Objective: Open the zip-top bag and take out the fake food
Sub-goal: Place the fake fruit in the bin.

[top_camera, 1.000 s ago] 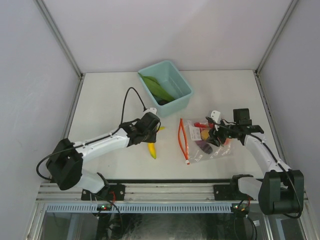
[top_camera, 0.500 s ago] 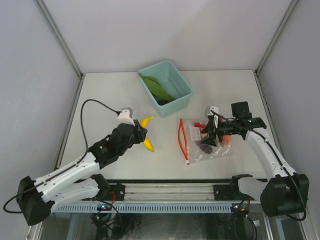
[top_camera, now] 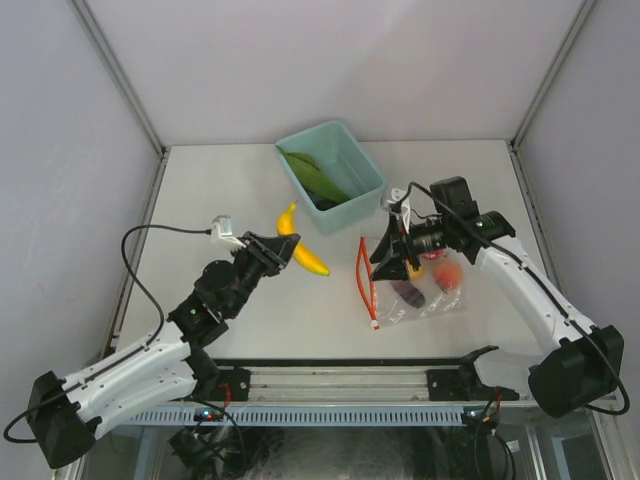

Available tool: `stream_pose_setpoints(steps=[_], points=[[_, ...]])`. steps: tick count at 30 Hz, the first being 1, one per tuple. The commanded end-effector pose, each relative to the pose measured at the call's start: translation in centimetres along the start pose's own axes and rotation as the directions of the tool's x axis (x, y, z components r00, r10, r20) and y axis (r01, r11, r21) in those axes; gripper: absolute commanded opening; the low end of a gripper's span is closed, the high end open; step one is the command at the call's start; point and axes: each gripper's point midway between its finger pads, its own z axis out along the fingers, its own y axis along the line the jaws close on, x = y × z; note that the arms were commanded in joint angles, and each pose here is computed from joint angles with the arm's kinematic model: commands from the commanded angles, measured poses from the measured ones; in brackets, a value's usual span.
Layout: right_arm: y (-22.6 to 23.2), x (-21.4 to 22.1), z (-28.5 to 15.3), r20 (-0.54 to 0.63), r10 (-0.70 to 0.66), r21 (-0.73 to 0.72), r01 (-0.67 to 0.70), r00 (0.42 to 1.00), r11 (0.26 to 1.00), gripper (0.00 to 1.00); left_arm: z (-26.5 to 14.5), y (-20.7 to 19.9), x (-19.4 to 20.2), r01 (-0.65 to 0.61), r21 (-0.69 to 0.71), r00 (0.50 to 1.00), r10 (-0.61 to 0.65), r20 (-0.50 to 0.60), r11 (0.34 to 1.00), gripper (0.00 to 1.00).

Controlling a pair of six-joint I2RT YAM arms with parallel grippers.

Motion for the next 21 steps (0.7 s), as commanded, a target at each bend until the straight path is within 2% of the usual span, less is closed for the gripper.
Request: stream_pose_setpoints(steps=[1,8,16,21], points=[[0.1,-5.3,0.7,0.101,0.167,-0.04,-0.164,0.981,0.986,0.54,0.9,-4.5,-1.7,0.073,0.135,0.996,-0.078,0.034,0.988,0.0],[-0.3,-8.1,2.4,0.123,0.371,-0.08,-0.363,0.921,0.928,0.62,2.3,-7.3,-0.9,0.047,0.173,0.998,-0.051,0.023,0.984,0.0],[-0.4,-7.8,4.7,0.079,0.388,-0.062,-0.384,0.918,0.921,0.61,3.5,-9.5,0.6,0.061,0.208,0.998,-0.059,-0.016,0.976,0.0],[-0.3,-7.5,5.6,0.055,0.402,-0.058,-0.399,0.914,0.915,0.56,4.0,-10.5,1.4,0.074,0.225,0.997,-0.067,-0.037,0.971,0.0]])
